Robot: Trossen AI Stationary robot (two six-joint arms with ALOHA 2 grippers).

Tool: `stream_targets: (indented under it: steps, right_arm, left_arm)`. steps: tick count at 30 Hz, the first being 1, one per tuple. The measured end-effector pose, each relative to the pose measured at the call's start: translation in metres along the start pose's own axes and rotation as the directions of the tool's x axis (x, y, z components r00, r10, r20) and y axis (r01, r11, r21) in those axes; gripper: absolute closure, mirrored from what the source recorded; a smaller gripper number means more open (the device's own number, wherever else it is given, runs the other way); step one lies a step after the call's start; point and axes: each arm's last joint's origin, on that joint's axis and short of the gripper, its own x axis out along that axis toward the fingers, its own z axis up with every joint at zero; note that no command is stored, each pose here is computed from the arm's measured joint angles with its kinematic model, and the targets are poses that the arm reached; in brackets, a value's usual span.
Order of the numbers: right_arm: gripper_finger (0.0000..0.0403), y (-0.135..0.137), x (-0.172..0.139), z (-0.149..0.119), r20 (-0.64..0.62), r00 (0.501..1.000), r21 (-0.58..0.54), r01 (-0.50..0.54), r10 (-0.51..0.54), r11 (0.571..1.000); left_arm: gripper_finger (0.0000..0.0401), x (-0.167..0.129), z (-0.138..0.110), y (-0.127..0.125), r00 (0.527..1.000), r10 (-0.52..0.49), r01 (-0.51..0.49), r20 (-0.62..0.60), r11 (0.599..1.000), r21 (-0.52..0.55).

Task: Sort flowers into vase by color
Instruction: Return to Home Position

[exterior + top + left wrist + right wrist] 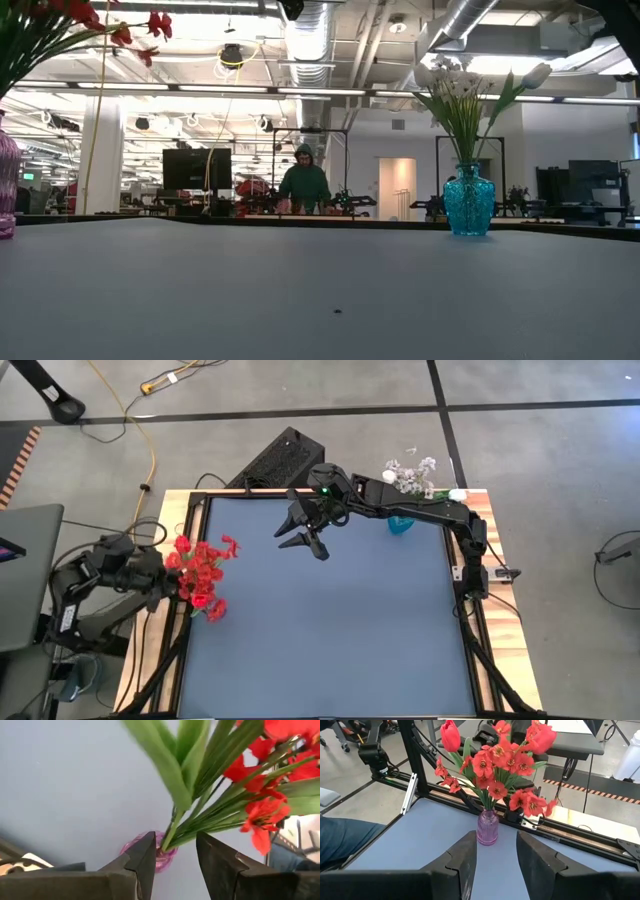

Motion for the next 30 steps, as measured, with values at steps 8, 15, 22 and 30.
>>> stream_targets:
  steps: [8, 15, 22, 30]
  right_arm:
    - [0.0237, -0.01, -0.007, -0.005, -0.02, 1.0, 0.024, 0.023, -0.022, 0.999]
    - [0.0237, -0.025, -0.018, -0.016, -0.079, 0.996, 0.058, 0.052, -0.047, 0.997]
    - [0.0237, -0.042, -0.039, -0.022, -0.1, 0.991, 0.083, 0.097, -0.088, 0.992]
    - [0.0239, -0.052, -0.042, -0.042, -0.154, 0.986, 0.127, 0.09, -0.07, 0.988]
  left_arm:
    - [0.0273, -0.006, 0.034, 0.002, 0.976, 0.209, -0.204, -0.054, 0.975, 0.091]
    - [0.0273, 0.005, 0.06, 0.015, 0.787, 0.616, -0.603, 0.003, 0.769, 0.21]
    - [0.0273, 0.02, 0.089, 0.019, 0.714, 0.643, -0.7, 0.276, 0.669, 0.252]
    - [0.0273, 0.024, 0.092, 0.03, 0.394, 0.864, -0.914, 0.313, 0.333, 0.23]
